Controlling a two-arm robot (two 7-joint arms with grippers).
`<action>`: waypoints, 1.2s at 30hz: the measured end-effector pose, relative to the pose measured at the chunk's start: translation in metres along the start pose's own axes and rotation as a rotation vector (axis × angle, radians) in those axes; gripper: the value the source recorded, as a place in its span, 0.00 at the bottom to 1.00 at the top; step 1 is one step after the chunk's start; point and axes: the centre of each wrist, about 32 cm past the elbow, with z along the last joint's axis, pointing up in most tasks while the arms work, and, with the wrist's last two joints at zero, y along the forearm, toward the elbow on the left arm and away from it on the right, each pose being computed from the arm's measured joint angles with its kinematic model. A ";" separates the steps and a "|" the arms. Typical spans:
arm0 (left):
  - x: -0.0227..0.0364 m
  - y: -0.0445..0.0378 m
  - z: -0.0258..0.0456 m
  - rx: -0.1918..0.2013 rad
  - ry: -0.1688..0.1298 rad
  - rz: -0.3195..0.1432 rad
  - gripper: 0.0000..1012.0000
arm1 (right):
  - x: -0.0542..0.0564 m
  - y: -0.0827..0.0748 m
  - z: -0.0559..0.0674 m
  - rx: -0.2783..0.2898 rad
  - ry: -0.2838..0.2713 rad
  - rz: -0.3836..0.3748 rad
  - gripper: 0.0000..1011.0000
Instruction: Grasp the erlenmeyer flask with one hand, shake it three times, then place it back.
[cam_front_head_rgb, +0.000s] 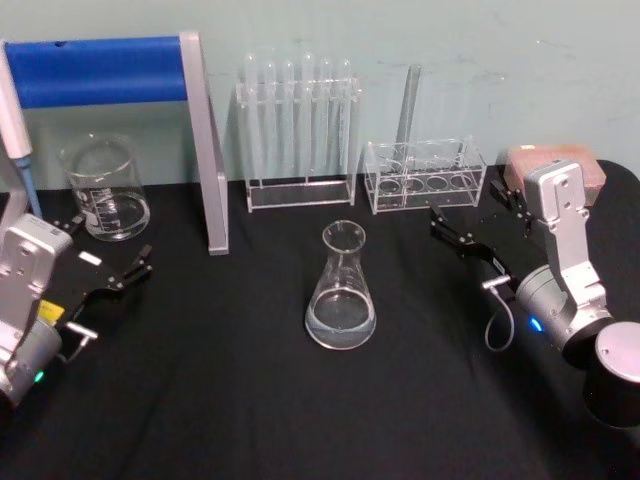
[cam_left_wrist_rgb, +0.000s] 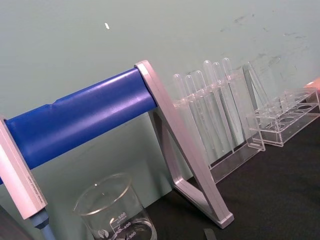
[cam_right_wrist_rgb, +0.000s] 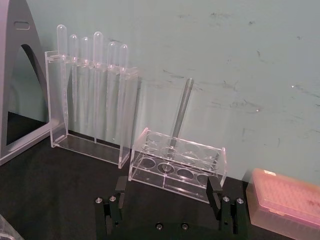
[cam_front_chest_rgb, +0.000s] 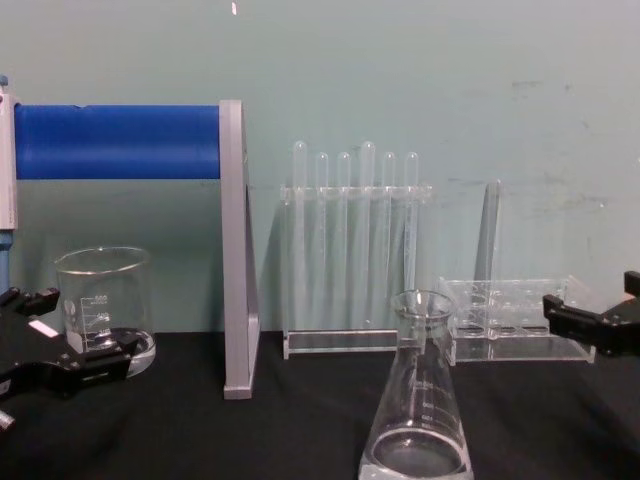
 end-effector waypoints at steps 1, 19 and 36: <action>0.0000 0.0000 0.0000 0.000 0.000 0.000 0.99 | 0.000 0.000 0.000 0.000 0.000 0.000 0.99; 0.0000 0.0000 0.0000 0.000 0.000 0.000 0.99 | 0.000 0.000 0.000 0.000 0.000 0.000 0.99; 0.0000 0.0000 0.0000 0.000 0.000 0.000 0.99 | 0.000 0.000 0.000 0.000 0.000 0.000 0.99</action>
